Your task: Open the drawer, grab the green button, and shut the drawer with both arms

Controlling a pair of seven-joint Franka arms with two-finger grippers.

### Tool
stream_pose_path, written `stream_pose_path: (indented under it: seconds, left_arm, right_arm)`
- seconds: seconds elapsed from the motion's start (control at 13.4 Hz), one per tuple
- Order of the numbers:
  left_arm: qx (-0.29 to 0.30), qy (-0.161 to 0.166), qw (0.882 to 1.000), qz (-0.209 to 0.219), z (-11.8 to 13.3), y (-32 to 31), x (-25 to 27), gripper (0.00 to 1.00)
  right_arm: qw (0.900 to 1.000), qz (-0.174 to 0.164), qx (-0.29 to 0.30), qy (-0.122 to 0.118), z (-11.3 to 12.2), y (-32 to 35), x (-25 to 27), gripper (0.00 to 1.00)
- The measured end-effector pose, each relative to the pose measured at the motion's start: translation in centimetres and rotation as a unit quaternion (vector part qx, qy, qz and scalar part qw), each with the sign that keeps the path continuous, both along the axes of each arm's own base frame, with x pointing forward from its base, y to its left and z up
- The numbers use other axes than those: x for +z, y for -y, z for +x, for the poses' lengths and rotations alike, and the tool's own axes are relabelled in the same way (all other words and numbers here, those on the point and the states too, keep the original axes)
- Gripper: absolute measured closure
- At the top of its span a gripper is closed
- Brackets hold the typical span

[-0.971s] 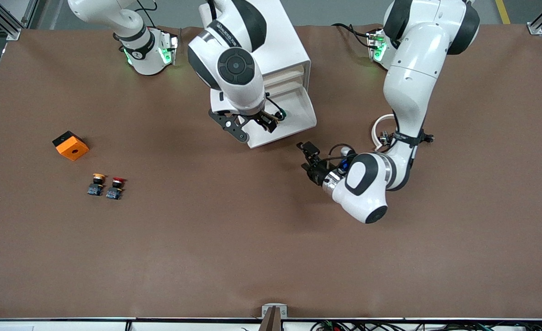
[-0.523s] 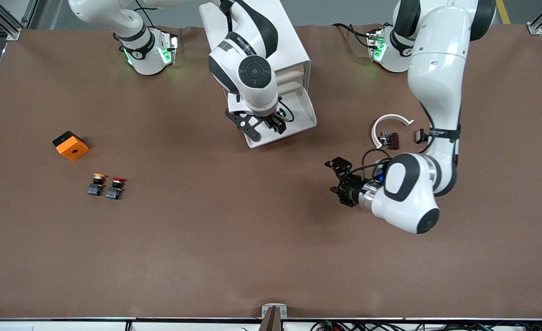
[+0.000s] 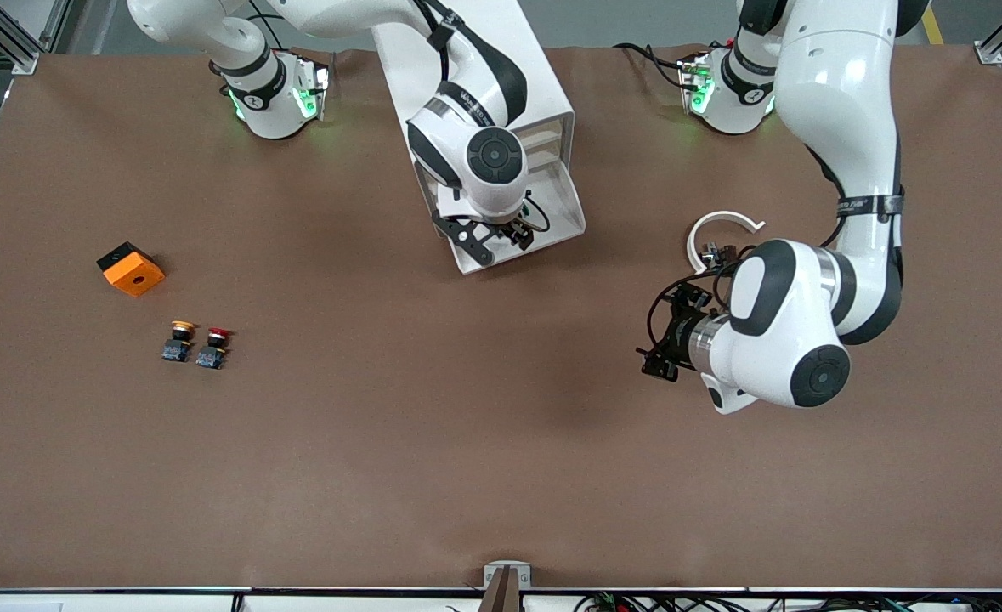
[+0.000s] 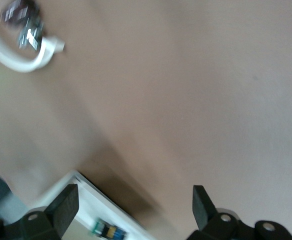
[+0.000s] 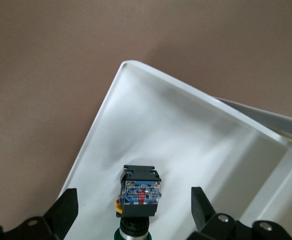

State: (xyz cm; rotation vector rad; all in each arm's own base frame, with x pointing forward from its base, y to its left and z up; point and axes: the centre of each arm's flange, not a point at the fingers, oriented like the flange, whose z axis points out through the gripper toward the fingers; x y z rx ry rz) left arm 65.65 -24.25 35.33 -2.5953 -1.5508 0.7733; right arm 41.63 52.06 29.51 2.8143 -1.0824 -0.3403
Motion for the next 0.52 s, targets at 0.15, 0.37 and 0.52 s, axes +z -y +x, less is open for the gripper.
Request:
stream_pose_path:
  seconds: [0.15, 0.37, 0.52]
  left_arm:
    - [-0.066, 0.017, 0.998, 0.000, -0.6, -0.5, 0.8, 0.00]
    - [-0.136, 0.029, 0.990, -0.011, -2.2, 0.6, 0.5, 0.00]
    - [-0.166, 0.053, 0.984, -0.030, -3.1, 0.3, -0.1, 0.00]
  right_arm:
    - [1.000, -0.003, 0.004, -0.002, -0.4, -0.3, -0.8, 0.00]
    - [1.000, -0.006, 0.007, -0.006, -0.8, -0.6, -1.6, 0.00]
    - [1.000, -0.008, 0.010, -0.007, -1.2, -0.9, -2.2, 0.00]
